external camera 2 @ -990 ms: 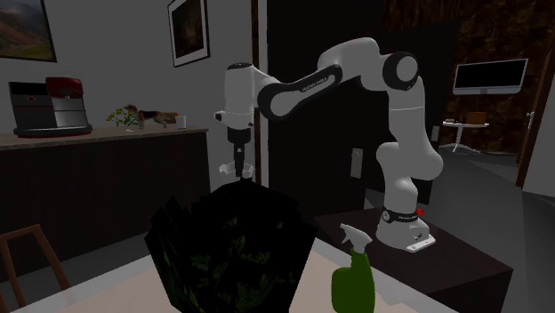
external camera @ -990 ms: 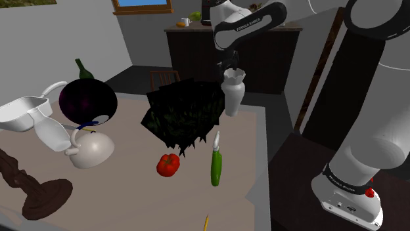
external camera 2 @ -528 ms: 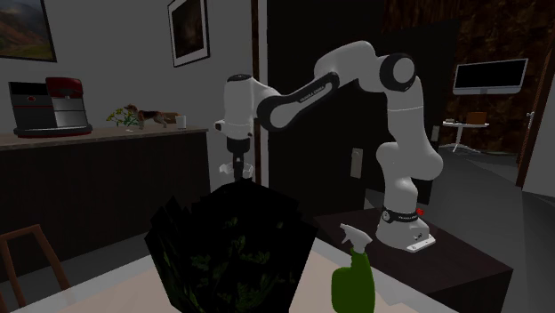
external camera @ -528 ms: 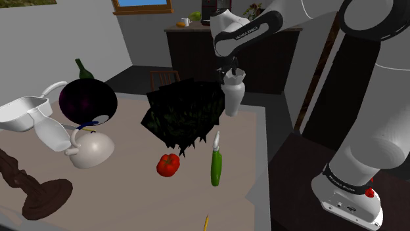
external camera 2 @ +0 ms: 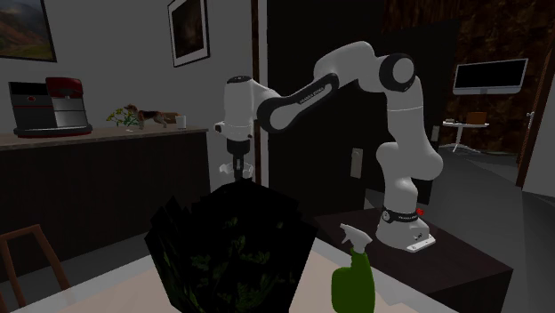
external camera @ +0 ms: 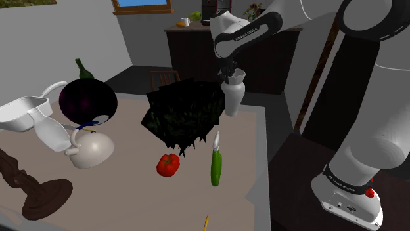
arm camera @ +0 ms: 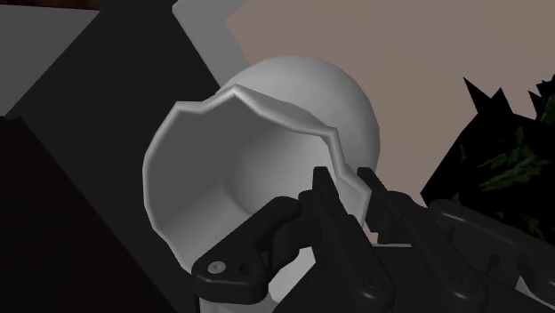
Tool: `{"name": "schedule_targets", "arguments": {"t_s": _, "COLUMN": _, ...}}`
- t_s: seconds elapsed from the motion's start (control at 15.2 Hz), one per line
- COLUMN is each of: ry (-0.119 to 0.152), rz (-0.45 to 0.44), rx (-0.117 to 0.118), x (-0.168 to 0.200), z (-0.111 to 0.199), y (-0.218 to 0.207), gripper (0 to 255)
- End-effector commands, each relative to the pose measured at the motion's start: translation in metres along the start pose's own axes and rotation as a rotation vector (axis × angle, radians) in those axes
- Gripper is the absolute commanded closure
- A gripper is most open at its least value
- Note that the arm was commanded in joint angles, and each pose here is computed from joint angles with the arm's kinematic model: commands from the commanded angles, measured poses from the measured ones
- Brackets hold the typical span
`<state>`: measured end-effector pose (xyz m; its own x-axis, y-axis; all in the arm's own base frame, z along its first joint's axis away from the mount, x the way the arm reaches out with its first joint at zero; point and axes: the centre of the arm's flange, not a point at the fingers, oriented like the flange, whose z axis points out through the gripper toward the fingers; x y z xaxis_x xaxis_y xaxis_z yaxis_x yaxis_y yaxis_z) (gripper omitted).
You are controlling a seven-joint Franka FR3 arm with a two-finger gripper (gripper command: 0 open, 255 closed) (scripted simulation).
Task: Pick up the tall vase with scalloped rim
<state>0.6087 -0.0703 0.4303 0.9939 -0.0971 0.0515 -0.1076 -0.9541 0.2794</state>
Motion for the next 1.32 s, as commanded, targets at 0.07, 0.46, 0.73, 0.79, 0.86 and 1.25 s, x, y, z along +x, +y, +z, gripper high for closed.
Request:
{"name": "schedule_targets", "arguments": {"t_s": 0.07, "ry": -0.002, "rz": 0.000, "rx": 0.000, "x": 0.000, "z": 0.001, "y": 0.000, "gripper": 255}}
{"name": "schedule_targets", "arguments": {"t_s": 0.46, "ry": -0.001, "rz": 0.000, "rx": 0.000, "x": 0.001, "z": -0.023, "y": 0.006, "gripper": 255}}
{"name": "schedule_targets", "arguments": {"t_s": 0.73, "ry": -0.001, "rz": 0.000, "rx": 0.000, "x": 0.002, "z": -0.043, "y": 0.012, "gripper": 255}}
{"name": "schedule_targets", "arguments": {"t_s": 0.79, "ry": -0.001, "rz": 0.000, "rx": 0.000, "x": 0.003, "z": -0.048, "y": 0.013, "gripper": 255}}
{"name": "schedule_targets", "arguments": {"t_s": 0.86, "ry": -0.001, "rz": 0.000, "rx": 0.000, "x": 0.003, "z": -0.053, "y": 0.015, "gripper": 255}}
{"name": "schedule_targets", "arguments": {"t_s": 1.25, "ry": -0.001, "rz": 0.000, "rx": 0.000, "x": 0.004, "z": -0.074, "y": 0.021, "gripper": 255}}
